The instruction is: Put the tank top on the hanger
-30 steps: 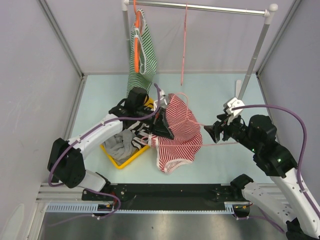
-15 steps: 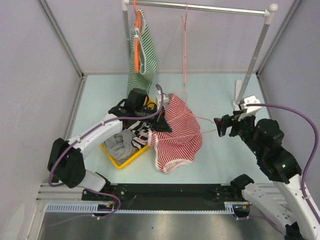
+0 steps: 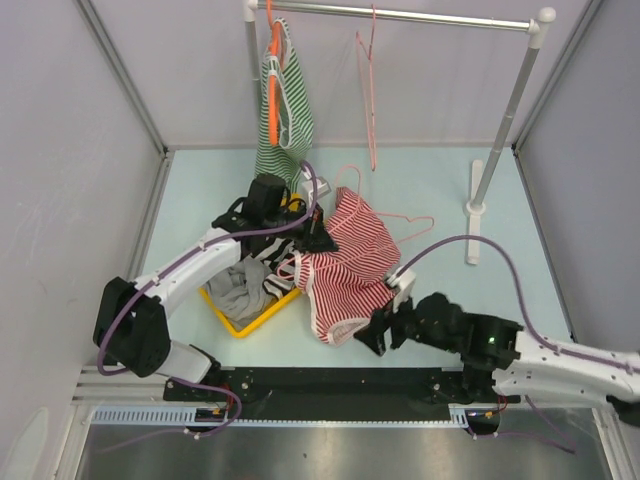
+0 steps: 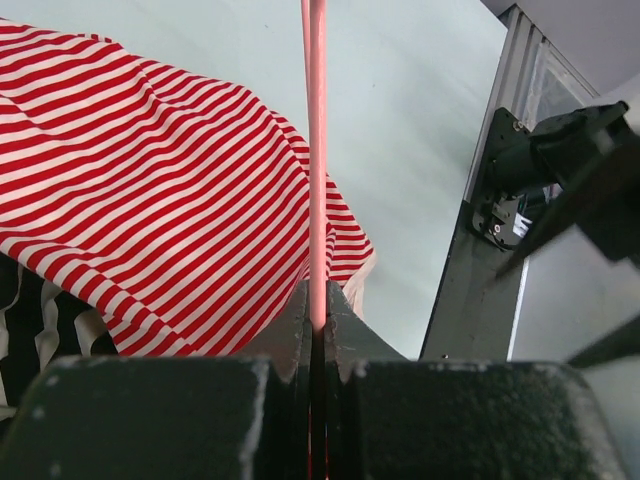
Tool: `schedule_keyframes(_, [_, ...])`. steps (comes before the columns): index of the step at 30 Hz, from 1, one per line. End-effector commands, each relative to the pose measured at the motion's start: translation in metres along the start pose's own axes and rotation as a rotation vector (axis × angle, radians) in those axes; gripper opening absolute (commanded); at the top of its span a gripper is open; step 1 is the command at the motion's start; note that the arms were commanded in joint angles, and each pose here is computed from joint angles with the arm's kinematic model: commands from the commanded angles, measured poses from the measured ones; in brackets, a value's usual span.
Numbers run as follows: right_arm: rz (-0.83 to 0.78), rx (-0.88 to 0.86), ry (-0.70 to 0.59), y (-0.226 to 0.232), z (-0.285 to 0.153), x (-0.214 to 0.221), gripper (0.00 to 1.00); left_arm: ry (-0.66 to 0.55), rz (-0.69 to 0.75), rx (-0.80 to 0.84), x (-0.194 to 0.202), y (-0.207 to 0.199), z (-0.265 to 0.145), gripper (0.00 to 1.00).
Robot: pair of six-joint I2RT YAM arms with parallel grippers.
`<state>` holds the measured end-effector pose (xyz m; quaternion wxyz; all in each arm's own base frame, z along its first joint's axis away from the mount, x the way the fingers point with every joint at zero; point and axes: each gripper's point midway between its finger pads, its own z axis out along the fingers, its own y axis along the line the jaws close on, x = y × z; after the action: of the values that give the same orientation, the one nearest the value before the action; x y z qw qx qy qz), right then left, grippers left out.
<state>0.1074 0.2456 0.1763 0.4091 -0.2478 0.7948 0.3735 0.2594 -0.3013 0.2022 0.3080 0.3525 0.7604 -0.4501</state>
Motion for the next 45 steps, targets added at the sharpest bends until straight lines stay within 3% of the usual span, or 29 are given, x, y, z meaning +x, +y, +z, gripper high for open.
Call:
schedule_keyframes(1, [0.034,0.013,-0.151,0.035,0.025,-0.019,0.73,-0.069,0.029,-0.004,-0.019,-0.010,-0.010,0.00])
schedule_keyframes(10, [0.033,-0.059,-0.081,0.066,0.078,0.025,0.73,-0.089,0.045,-0.040,-0.024,-0.010,-0.017,0.00])
schedule_keyframes(17, [-0.028,0.007,-0.031,0.044,0.108,0.051,0.73,-0.105,0.062,-0.047,-0.027,-0.013,-0.024,0.00])
schedule_keyframes(26, [0.006,-0.029,0.001,0.033,0.129,0.065,0.69,-0.112,0.066,-0.047,-0.029,-0.013,-0.026,0.00])
schedule_keyframes(29, [0.010,-0.069,0.042,0.039,0.131,0.075,0.43,-0.115,0.067,-0.055,-0.029,-0.012,-0.027,0.00])
schedule_keyframes(30, [0.011,-0.078,0.059,0.041,0.130,0.078,0.12,-0.116,0.067,-0.059,-0.030,-0.012,-0.028,0.00])
schedule_keyframes(31, [0.016,-0.071,0.065,0.040,0.130,0.078,0.00,-0.117,0.066,-0.059,-0.030,-0.011,-0.028,0.00])
schedule_keyframes(35, [0.039,-0.007,0.063,0.021,0.110,0.072,0.00,-0.123,0.078,-0.053,-0.032,-0.012,-0.031,0.00])
schedule_keyframes(37, [0.099,0.011,-0.037,0.010,0.091,0.038,0.00,-0.123,0.084,-0.041,-0.032,-0.014,-0.032,0.00])
schedule_keyframes(45, [0.204,0.314,-0.230,-0.109,0.012,-0.024,0.00,-0.180,0.219,0.125,-0.041,-0.054,-0.049,0.00])
